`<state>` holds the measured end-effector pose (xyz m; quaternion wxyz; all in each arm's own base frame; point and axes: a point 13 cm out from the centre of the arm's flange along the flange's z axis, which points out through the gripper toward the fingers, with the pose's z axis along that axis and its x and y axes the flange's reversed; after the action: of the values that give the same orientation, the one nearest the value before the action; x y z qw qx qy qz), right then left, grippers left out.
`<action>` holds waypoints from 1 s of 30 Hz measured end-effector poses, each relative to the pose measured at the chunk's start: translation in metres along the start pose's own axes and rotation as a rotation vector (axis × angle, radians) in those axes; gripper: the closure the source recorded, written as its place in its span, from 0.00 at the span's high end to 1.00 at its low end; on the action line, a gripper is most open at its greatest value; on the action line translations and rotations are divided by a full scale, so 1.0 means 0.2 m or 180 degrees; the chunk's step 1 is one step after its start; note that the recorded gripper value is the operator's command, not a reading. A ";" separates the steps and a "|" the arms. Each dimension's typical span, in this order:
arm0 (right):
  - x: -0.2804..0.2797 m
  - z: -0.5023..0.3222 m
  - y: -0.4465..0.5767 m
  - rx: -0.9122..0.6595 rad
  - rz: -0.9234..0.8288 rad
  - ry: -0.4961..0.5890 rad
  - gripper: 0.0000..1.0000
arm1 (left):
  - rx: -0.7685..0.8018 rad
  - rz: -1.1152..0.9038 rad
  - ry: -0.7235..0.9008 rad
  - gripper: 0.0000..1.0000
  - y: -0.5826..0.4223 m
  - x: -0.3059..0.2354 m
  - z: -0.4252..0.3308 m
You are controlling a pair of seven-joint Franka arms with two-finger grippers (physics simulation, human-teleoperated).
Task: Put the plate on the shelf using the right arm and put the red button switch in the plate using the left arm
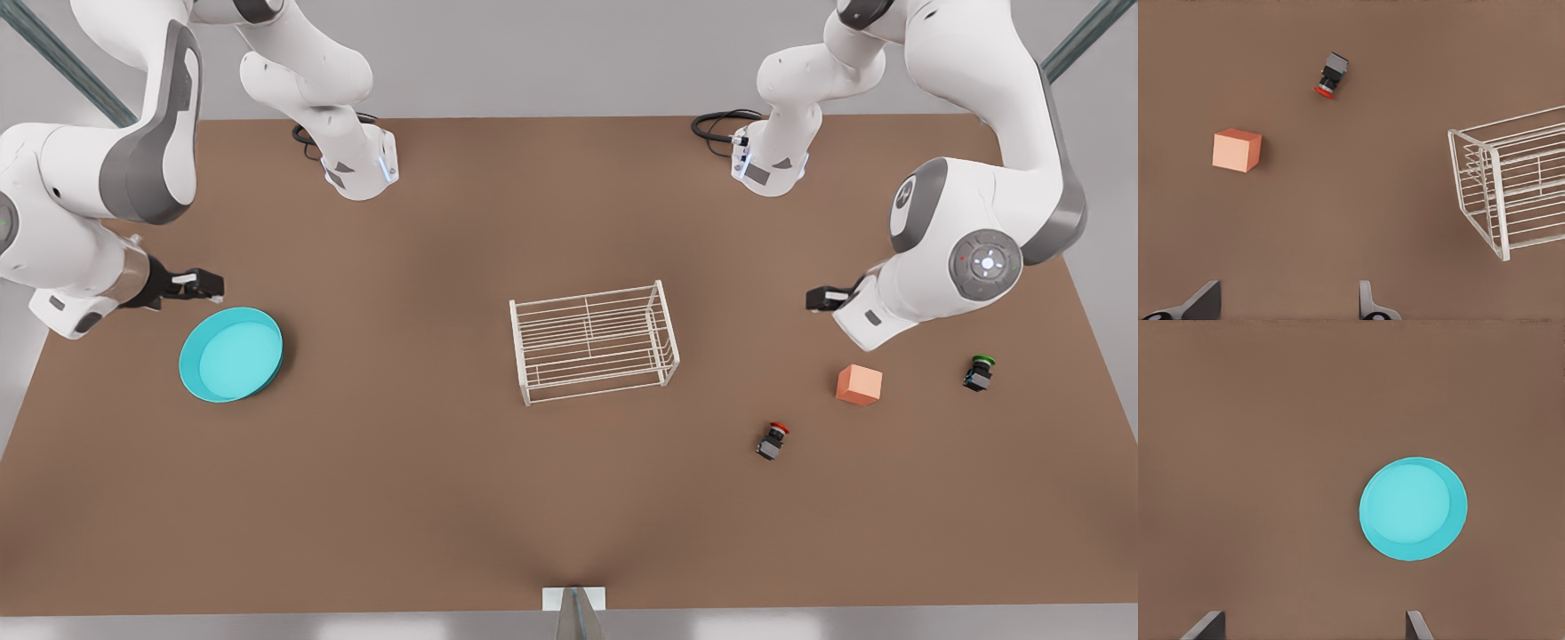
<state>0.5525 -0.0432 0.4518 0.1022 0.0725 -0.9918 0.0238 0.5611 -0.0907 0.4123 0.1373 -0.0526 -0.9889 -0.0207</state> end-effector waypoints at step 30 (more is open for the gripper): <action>0.05 1.97 -1.26 -0.0944 -0.0018 -0.0325 1.00 | 0.0039 -0.0138 0.0008 1.00 0.02 -0.06 0.06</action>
<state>0.5014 -0.3175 0.0773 0.0614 0.0605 -0.9882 -0.1269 0.5699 -0.0864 0.3976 0.1383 -0.0303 -0.9898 -0.0177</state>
